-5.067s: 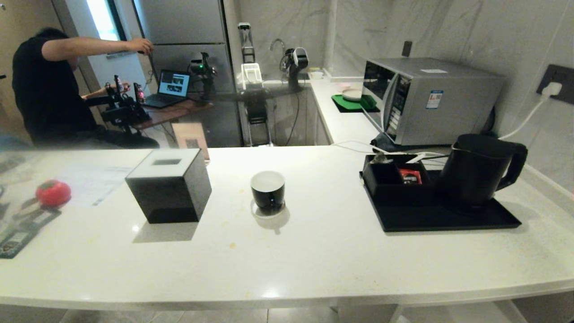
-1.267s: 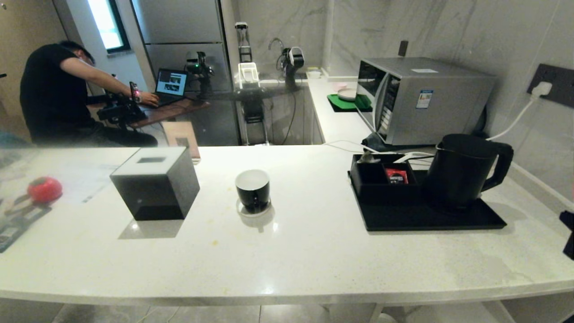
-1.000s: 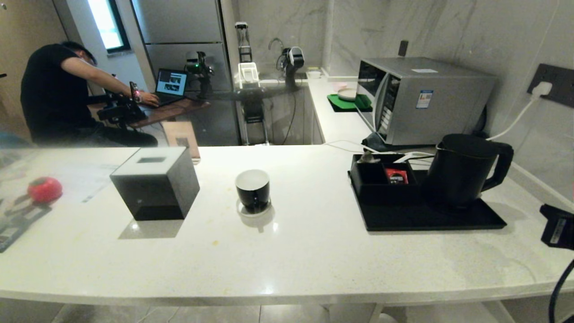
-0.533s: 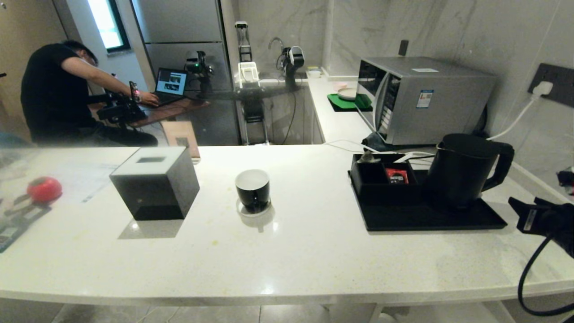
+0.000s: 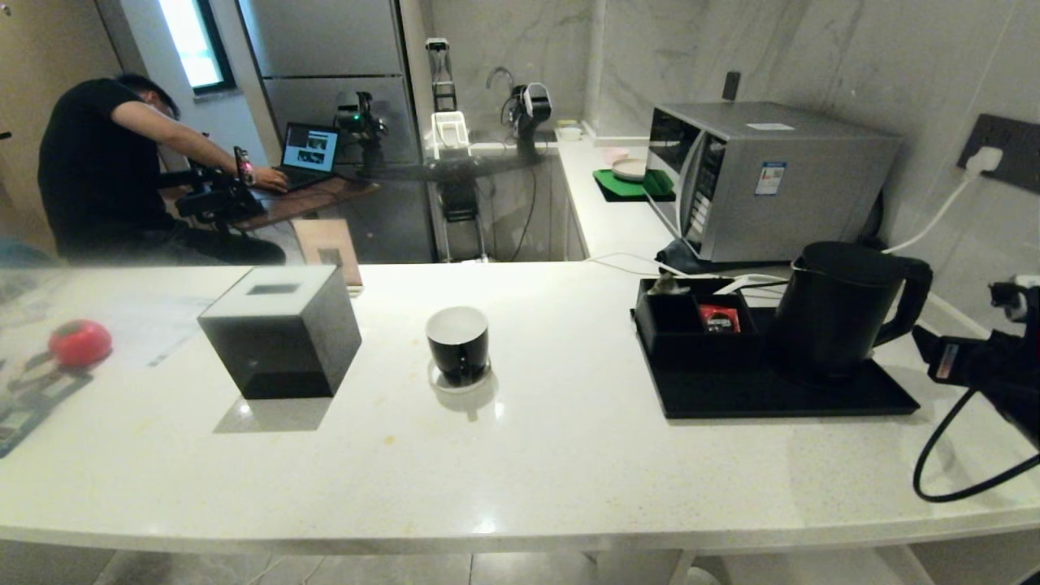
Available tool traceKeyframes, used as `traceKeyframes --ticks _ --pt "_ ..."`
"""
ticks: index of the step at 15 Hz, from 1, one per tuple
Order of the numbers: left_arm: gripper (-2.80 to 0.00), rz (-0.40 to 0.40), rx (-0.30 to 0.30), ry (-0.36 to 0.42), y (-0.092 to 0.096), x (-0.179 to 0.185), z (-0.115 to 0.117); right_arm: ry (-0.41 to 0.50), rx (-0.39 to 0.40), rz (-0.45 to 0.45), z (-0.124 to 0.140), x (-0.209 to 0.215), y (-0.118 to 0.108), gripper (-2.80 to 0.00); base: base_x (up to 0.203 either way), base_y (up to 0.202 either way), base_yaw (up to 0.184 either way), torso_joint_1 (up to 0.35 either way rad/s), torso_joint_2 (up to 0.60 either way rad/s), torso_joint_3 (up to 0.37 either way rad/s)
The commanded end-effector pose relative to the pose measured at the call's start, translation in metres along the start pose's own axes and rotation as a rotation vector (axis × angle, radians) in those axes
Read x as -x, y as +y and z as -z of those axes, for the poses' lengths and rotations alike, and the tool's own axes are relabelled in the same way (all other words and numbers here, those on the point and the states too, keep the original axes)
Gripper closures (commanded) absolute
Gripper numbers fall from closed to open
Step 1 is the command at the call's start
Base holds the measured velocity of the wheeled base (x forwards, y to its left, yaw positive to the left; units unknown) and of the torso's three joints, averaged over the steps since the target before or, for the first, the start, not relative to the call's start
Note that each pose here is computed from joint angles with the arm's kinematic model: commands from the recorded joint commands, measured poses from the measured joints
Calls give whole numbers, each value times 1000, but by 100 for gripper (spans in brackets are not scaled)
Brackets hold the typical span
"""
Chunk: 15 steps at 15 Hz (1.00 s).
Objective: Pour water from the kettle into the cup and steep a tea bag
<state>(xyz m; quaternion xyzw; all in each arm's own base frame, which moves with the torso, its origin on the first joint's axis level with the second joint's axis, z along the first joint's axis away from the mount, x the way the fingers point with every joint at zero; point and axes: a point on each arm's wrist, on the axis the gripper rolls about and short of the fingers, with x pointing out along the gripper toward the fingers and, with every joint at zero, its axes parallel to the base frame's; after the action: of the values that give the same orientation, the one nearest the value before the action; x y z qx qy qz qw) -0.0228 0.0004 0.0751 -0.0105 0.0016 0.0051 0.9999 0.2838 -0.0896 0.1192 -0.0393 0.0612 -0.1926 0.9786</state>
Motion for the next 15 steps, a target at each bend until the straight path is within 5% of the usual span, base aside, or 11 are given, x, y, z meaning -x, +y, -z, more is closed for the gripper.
traceKeyframes --ticks 1,15 --pt "0 0 0 1 0 0 0 -5 -2 1 4 -8 1 -280 0 0 0 0 0 0" --pt "0 -1 0 0 0 0 0 -125 8 19 13 -58 6 -280 0 0 0 0 0 0"
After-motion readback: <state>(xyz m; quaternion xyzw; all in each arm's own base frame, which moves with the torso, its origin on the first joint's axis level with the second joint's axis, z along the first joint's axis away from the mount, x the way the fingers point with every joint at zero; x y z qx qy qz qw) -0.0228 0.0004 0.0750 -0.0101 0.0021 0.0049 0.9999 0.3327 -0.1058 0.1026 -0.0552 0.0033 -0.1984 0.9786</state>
